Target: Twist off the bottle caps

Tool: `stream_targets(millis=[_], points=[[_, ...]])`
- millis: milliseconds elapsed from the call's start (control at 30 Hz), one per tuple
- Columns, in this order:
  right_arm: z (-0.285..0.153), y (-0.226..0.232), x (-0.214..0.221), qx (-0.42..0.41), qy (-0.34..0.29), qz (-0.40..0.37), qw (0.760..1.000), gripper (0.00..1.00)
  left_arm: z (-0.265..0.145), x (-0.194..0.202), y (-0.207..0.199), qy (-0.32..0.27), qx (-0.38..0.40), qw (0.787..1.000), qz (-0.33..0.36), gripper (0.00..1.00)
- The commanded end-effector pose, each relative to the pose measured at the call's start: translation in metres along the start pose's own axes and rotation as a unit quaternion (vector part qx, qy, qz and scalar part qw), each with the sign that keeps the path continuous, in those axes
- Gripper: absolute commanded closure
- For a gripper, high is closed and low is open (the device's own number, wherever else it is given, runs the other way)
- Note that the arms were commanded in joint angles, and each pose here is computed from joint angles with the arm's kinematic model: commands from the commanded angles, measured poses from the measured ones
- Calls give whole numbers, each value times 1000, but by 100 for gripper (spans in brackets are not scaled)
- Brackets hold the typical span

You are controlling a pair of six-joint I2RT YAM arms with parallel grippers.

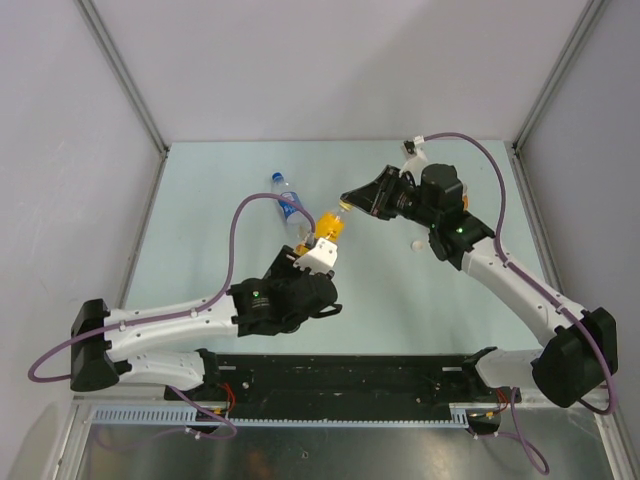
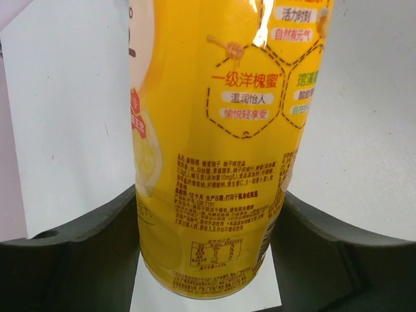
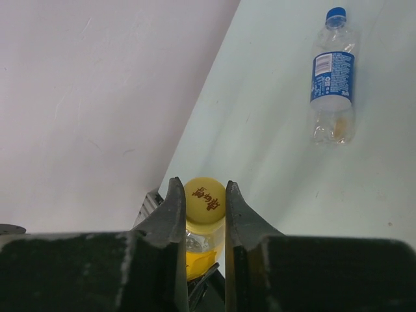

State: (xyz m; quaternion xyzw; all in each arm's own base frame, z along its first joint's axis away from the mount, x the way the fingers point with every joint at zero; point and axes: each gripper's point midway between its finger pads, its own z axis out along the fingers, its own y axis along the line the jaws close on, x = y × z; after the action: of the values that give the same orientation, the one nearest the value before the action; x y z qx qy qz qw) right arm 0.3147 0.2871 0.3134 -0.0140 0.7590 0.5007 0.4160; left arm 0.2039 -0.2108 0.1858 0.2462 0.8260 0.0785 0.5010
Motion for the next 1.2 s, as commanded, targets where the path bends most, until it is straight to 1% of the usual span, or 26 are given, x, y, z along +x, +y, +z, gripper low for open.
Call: stream_targets(millis=[0, 133, 333, 467, 600, 733, 867, 1000, 1067, 1167], points=[[-6, 23, -7, -47, -15, -20, 999, 100, -9, -19, 1, -27, 4, 998, -49, 80], [-14, 28, -10, -59, -24, -47, 997, 100, -11, -21, 2, -30, 13, 998, -63, 82], [-24, 39, -10, -91, -25, -81, 992, 100, -16, -29, -7, -35, 45, 996, -64, 83], [-30, 45, -9, -114, -26, -95, 989, 100, -20, -39, -18, -48, 85, 993, -70, 83], [-38, 54, -9, -145, -26, -109, 983, 100, -29, -54, -30, -83, 152, 980, -94, 84], [-46, 65, -7, -182, -19, -122, 976, 100, -41, -68, -37, -123, 236, 955, -128, 84], [-54, 75, -6, -215, -19, -134, 967, 100, -59, -79, -44, -165, 326, 919, -150, 85], [-61, 84, -1, -250, -9, -157, 955, 100, -79, -85, -54, -192, 400, 884, -144, 86], [-69, 94, 3, -279, -3, -181, 943, 100, -89, -86, -59, -203, 434, 867, -136, 86], [-79, 103, 5, -294, -9, -211, 932, 100, -107, -90, -65, -226, 480, 839, -124, 86]])
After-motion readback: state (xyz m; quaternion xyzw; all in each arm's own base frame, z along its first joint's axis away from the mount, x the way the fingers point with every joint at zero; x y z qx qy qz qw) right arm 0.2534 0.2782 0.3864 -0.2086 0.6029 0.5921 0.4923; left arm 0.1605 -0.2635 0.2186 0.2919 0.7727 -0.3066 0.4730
